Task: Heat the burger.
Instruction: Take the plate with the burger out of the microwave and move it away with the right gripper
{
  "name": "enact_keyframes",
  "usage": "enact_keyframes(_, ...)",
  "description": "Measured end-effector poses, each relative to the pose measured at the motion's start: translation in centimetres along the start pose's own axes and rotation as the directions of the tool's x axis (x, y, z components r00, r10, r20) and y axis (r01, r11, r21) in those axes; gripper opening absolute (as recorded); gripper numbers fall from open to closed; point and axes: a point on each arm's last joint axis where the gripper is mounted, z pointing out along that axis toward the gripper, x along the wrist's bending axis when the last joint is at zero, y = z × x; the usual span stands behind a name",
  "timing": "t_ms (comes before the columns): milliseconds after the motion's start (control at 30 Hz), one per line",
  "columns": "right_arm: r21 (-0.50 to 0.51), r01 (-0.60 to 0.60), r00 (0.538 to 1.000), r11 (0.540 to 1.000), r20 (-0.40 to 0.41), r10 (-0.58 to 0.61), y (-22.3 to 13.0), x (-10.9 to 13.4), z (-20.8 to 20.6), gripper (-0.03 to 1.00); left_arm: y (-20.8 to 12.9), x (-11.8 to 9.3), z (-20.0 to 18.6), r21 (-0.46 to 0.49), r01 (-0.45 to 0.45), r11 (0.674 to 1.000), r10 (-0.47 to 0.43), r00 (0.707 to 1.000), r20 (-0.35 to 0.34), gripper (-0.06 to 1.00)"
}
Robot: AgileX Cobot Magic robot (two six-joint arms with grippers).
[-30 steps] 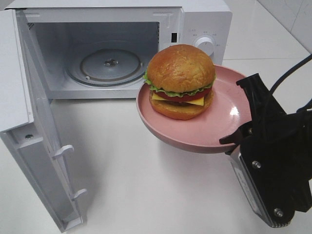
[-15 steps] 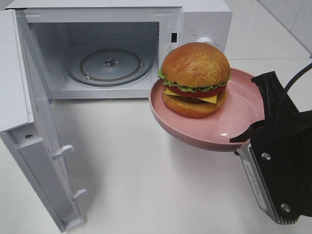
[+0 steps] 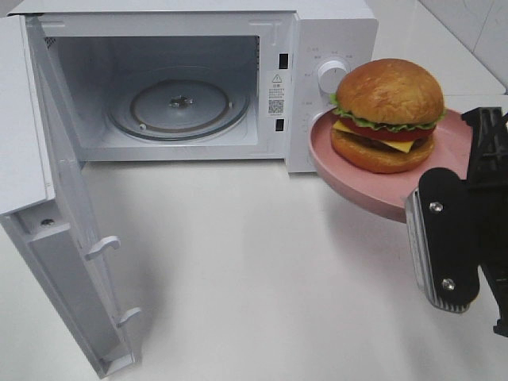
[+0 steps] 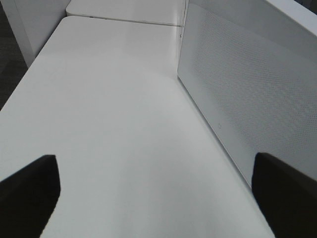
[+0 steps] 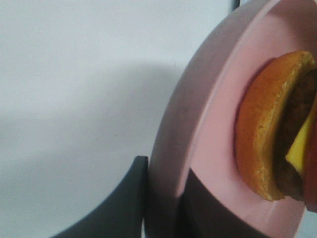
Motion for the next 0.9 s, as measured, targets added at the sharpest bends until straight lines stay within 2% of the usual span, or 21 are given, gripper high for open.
enact_keyframes(33,0.034,-0.058,0.998,0.998,0.018,0.057,-0.3,-0.1,0.0,0.10,0.0,0.0,0.0,0.000,0.000,1.000,0.000,1.000,0.000,0.97)
enact_keyframes(233,0.109,-0.170,0.984,0.979,0.075,0.162,-1.1,-0.5,-0.1,0.10,0.0,0.0,0.0,0.000,0.000,1.000,0.000,1.000,0.000,0.97)
enact_keyframes(367,0.145,-0.272,0.960,0.951,0.113,0.257,-1.6,-0.6,-0.1,0.10,0.0,0.0,0.0,0.000,0.000,1.000,0.000,1.000,0.000,0.97)
enact_keyframes(400,0.167,-0.325,0.943,0.931,0.136,0.304,-1.9,-0.7,-0.2,0.10,0.0,0.0,0.0,0.000,0.000,1.000,0.000,1.000,0.000,0.97)
enact_keyframes(533,0.207,-0.377,0.923,0.903,0.167,0.347,-2.3,-0.7,-0.3,0.10,0.0,0.0,0.0,0.000,0.000,1.000,0.000,1.000,0.000,0.97)
enact_keyframes(667,0.267,-0.477,0.876,0.837,0.217,0.430,-3.1,-0.6,-0.5,0.10,0.0,0.0,0.0,0.000,0.000,1.000,0.000,1.000,0.000,0.97)
enact_keyframes(700,0.267,-0.477,0.876,0.837,0.217,0.430,-3.1,-0.6,-0.5,0.10,0.0,0.0,0.0,0.000,0.000,1.000,0.000,1.000,0.000,0.97)
enact_keyframes(733,0.282,-0.529,0.846,0.800,0.243,0.474,-3.4,-0.5,-0.6,0.10,0.0,0.0,0.0,0.000,0.000,1.000,0.000,1.000,0.000,0.97)
enact_keyframes(767,0.292,-0.547,0.835,0.784,0.255,0.488,-3.5,-0.5,-0.7,0.10,0.0,0.0,0.0,0.000,0.000,1.000,0.000,1.000,0.000,0.97)
enact_keyframes(800,0.292,-0.547,0.835,0.784,0.255,0.488,-3.5,-0.5,-0.7,0.10,0.0,0.0,0.0,0.000,0.000,1.000,0.000,1.000,0.000,0.97)
enact_keyframes(833,0.312,-0.590,0.806,0.745,0.284,0.520,-3.8,-0.4,-0.8,0.10,0.0,0.0,0.0,0.000,0.000,1.000,0.000,1.000,0.000,0.97)
enact_keyframes(867,0.312,-0.590,0.806,0.745,0.284,0.520,-3.8,-0.4,-0.8,0.10,0.0,0.0,0.0,0.000,0.000,1.000,0.000,1.000,0.000,0.97)
enact_keyframes(900,0.336,-0.627,0.778,0.703,0.316,0.543,-4.2,-0.4,-1.0,0.10,0.0,0.0,0.0,0.000,0.000,1.000,0.000,1.000,0.000,0.97)
